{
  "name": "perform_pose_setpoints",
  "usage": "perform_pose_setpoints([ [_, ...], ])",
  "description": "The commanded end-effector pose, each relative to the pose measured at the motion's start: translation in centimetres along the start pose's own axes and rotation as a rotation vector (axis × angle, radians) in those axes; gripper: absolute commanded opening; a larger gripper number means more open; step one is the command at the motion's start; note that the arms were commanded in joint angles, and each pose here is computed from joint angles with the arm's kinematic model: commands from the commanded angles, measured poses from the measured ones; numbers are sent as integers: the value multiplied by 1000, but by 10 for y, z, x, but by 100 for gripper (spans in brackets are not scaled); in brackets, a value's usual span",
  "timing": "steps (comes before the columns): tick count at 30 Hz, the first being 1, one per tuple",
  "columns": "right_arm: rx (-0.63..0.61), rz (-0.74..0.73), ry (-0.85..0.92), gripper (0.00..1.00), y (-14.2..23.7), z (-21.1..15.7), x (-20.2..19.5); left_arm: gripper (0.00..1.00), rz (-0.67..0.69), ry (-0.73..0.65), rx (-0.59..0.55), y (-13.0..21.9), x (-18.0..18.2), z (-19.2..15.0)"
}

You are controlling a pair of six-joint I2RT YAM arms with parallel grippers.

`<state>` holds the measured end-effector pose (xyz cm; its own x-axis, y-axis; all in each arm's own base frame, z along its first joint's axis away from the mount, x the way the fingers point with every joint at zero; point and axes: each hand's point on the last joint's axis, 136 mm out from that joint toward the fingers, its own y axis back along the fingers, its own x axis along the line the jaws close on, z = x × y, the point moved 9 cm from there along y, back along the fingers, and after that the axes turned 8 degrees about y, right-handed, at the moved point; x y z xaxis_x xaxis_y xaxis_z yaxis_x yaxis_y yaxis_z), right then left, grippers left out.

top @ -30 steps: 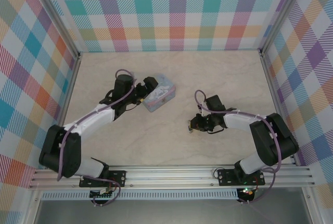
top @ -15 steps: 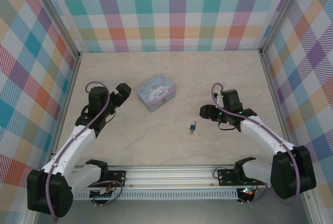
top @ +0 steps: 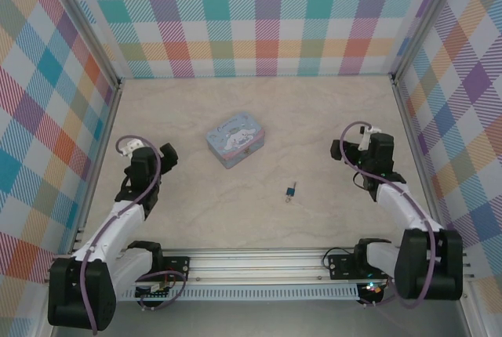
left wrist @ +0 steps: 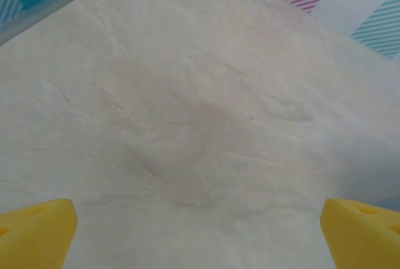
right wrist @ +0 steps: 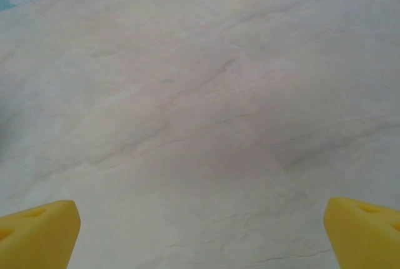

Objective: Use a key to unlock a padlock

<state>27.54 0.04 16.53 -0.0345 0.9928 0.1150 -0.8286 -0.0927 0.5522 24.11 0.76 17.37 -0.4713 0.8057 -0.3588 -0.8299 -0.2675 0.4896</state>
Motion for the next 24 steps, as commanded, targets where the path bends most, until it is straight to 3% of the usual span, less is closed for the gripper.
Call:
perform_pose_setpoints([
  [1, -203, -27, 77, 100, -15, 9, -10, 100, 16, -126, -132, -7, 1, 10],
  [3, -272, -5, 102, 100, -22, 6, -9, 100, -11, -151, -138, -11, 0, 5],
  [10, -330, 54, 133, 100, -40, -22, -8, 100, -159, -236, -132, -29, -8, -10],
  [15, -224, 79, 145, 100, -52, -14, -5, 100, -248, -281, -115, -40, -17, -18],
  [24, -220, 57, 166, 100, -53, -13, -1, 100, -312, -317, -116, -73, -21, -39],
])
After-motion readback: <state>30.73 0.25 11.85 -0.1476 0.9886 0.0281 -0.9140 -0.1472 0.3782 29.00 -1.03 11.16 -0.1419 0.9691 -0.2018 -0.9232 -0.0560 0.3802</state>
